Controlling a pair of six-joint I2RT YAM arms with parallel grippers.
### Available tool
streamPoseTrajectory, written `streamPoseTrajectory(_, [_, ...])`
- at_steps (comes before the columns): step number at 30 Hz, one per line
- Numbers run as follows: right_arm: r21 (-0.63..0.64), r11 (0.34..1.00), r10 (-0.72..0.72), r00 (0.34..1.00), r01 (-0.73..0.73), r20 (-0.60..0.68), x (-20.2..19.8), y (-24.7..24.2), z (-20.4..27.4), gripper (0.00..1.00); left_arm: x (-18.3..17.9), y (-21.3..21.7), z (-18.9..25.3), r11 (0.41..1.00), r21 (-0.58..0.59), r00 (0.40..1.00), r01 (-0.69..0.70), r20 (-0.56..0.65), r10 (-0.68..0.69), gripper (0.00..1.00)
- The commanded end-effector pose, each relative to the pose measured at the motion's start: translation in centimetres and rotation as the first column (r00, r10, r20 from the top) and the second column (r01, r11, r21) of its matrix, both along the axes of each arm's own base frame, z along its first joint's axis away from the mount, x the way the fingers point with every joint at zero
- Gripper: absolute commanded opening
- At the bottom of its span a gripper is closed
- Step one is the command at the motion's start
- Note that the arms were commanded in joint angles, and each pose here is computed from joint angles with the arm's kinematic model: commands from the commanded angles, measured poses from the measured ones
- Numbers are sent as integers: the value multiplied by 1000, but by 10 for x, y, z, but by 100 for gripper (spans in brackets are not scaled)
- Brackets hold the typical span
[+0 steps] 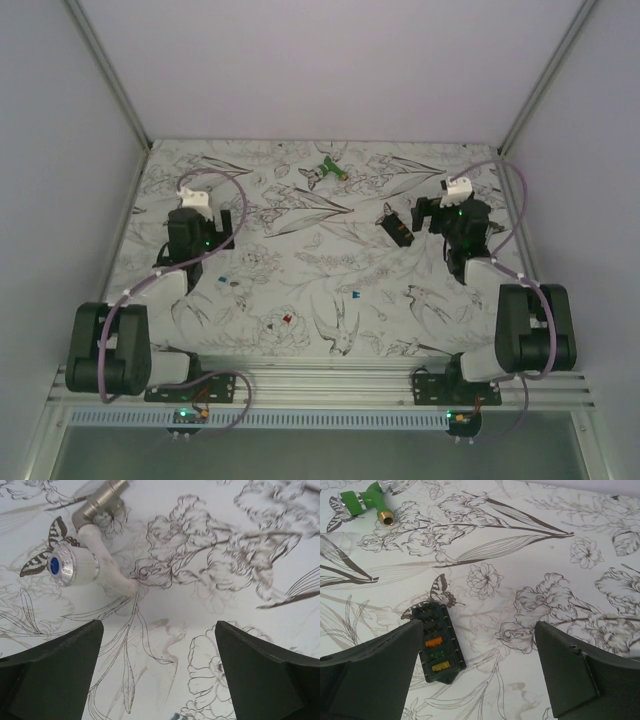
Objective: Snap on the fuse box
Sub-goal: Adjust the fuse box base at the center of the board.
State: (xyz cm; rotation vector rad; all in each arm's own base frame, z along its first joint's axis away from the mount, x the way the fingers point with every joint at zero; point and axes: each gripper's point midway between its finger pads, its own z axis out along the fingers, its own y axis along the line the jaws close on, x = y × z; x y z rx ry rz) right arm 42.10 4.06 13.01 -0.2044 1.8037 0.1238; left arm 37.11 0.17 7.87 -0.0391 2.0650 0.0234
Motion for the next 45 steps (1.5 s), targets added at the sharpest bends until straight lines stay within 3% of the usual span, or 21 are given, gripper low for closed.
streamPoseTrajectory(1, [-3, 992, 120, 980, -122, -161, 4, 25, -19, 100, -5, -8, 19, 991, -117, 997, -64, -53, 58, 100])
streamPoseTrajectory(5, [9, 980, 194, 951, -197, -243, 17, 42, -35, 99, -8, -28, 25, 960, -261, 990, -99, -119, 70, 100])
streamPoseTrajectory(11, [4, 953, 278, 868, -303, -411, 23, 69, -68, 88, -15, -85, 27, 909, -417, 980, 4, -178, -86, 100])
streamPoseTrajectory(16, [-15, 931, 312, 821, -363, -477, 21, 81, -82, 78, -31, -114, 19, 897, -438, 959, 57, -225, -171, 100])
streamPoseTrajectory(22, [-14, 887, 386, 759, -461, -524, 11, 97, -90, 58, -47, -135, 3, 890, -450, 930, 79, -289, -229, 100])
streamPoseTrajectory(29, [-29, 775, 518, 661, -632, -543, -9, 136, -93, 43, -62, -142, -8, 886, -458, 907, 72, -340, -250, 100])
streamPoseTrajectory(38, [-53, 535, 669, 461, -843, -582, -58, 205, -98, 44, -69, -142, -7, 884, -462, 905, 69, -344, -251, 100])
streamPoseTrajectory(42, [-65, 531, 672, 466, -845, -575, -65, 219, -92, 48, -71, -141, -6, 885, -459, 906, 71, -342, -250, 100])
streamPoseTrajectory(45, [-80, 604, 633, 539, -793, -556, -61, 214, -78, 58, -72, -138, -4, 890, -451, 909, 67, -339, -241, 100])
